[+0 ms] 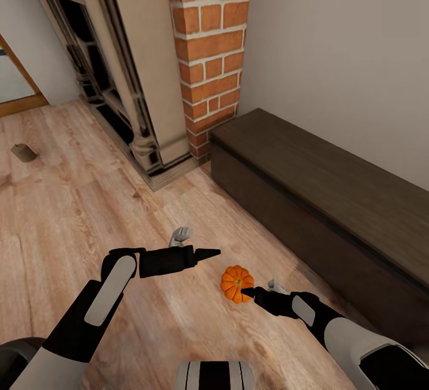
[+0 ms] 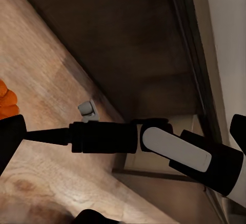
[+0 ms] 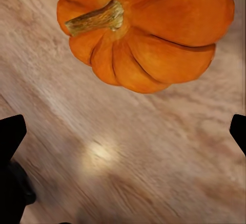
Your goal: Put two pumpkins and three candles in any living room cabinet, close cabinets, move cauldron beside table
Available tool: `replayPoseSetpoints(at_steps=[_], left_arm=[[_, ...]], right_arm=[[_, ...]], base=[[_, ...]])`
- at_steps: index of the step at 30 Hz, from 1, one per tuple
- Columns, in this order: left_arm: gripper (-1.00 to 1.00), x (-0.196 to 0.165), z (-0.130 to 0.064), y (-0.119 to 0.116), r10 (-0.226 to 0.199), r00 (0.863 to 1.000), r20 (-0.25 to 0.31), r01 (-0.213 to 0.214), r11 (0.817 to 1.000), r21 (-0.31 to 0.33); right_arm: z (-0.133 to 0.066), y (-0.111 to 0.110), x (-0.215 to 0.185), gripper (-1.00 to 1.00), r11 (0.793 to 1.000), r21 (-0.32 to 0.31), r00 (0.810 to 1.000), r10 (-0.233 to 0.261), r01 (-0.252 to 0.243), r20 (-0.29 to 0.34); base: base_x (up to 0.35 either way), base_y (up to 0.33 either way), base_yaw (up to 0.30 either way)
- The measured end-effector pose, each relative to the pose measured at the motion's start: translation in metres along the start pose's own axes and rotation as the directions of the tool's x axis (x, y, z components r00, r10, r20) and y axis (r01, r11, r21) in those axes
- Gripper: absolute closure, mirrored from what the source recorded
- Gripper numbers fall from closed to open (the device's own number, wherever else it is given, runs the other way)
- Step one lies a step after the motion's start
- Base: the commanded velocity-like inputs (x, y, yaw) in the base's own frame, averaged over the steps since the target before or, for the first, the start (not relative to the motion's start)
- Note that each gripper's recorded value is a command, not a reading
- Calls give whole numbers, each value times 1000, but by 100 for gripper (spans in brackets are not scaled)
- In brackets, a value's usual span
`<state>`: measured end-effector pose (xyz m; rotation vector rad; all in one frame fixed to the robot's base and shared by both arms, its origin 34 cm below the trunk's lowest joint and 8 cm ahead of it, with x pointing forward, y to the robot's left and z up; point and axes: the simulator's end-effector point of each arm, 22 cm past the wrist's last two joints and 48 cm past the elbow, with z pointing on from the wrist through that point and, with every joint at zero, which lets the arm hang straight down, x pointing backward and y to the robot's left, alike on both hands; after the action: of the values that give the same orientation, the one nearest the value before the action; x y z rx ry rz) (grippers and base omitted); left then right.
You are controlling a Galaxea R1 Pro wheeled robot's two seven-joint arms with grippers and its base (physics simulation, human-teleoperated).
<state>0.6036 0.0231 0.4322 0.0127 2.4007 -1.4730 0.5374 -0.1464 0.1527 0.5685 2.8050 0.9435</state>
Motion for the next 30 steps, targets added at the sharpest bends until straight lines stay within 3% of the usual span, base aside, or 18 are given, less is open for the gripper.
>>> replayPoseSetpoints(at_steps=[9,18,30], left_arm=[[-100,1,1,2,-4,1000,-2,4,1000,0],[-100,1,1,2,-4,1000,-2,4,1000,-2],[-100,1,1,3,-4,1000,-2,4,1000,-4]], right_arm=[[1,-1,1,-100,1000,0,1000,2,-2,-2],[1,8,0,-100,999,-41,1000,-1,1,1],[0,8,0,-100,999,-46,1000,1,0,1]], base=[[0,0,0],[2,0,0],[112,0,0]])
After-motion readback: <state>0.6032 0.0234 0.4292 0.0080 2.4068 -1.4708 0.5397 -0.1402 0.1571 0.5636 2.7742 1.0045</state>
